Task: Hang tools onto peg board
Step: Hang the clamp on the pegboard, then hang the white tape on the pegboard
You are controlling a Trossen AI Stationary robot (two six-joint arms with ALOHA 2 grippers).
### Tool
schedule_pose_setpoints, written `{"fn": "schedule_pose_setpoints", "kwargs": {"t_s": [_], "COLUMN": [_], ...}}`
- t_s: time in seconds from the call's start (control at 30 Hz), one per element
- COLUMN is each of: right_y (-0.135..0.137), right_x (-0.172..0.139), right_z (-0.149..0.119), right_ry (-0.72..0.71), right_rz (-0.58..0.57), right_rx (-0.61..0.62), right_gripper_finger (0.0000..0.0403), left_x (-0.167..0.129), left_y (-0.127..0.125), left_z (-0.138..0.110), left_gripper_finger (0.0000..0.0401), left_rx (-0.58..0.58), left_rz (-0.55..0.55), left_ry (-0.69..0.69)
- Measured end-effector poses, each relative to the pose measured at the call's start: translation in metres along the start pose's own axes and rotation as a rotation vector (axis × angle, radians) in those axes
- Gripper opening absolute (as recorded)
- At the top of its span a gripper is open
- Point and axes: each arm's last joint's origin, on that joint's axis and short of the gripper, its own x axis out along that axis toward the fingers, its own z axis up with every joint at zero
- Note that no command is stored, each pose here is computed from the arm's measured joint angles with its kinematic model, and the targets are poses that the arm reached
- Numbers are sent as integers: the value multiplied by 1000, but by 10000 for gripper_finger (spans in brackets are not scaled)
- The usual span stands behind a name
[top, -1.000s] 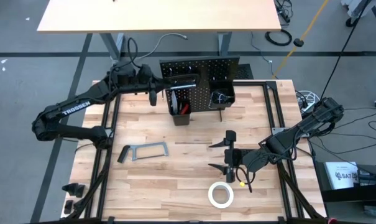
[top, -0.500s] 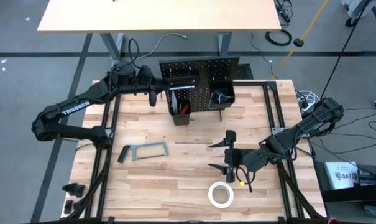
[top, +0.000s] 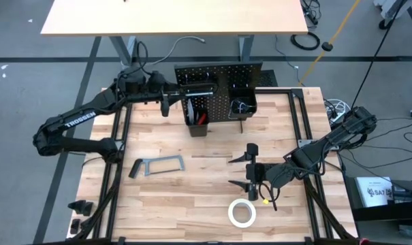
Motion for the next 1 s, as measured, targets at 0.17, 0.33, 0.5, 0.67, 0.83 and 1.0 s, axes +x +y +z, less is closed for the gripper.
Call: {"fn": "schedule_pose_setpoints", "kwargs": {"t_s": [0.17, 0.33, 0.5, 0.67, 0.83, 1.0], "right_y": [0, 0, 0, 0, 0, 0], "right_x": [0, 0, 0, 0, 0, 0], "right_z": [0, 0, 0, 0, 0, 0], "right_ry": [1, 2, 2, 1, 2, 4], "right_rz": [1, 1, 1, 1, 1, 1], "right_rx": [-1, -1, 5, 6, 7, 5], "right_gripper_finger": [302, 302, 302, 302, 302, 302], "left_x": [-12, -27, -43, -60, -69, -60], "left_y": [-3, -8, -12, -20, -35, -56], "left_z": [3, -1, -6, -10, -18, -34], "left_gripper_finger": [223, 224, 224, 224, 224, 224], "left_rx": [4, -12, -26, -41, -65, -102], "left_rz": [3, 11, 21, 7, -58, -175], "left_ry": [-13, 39, 90, 133, 213, 302]}}
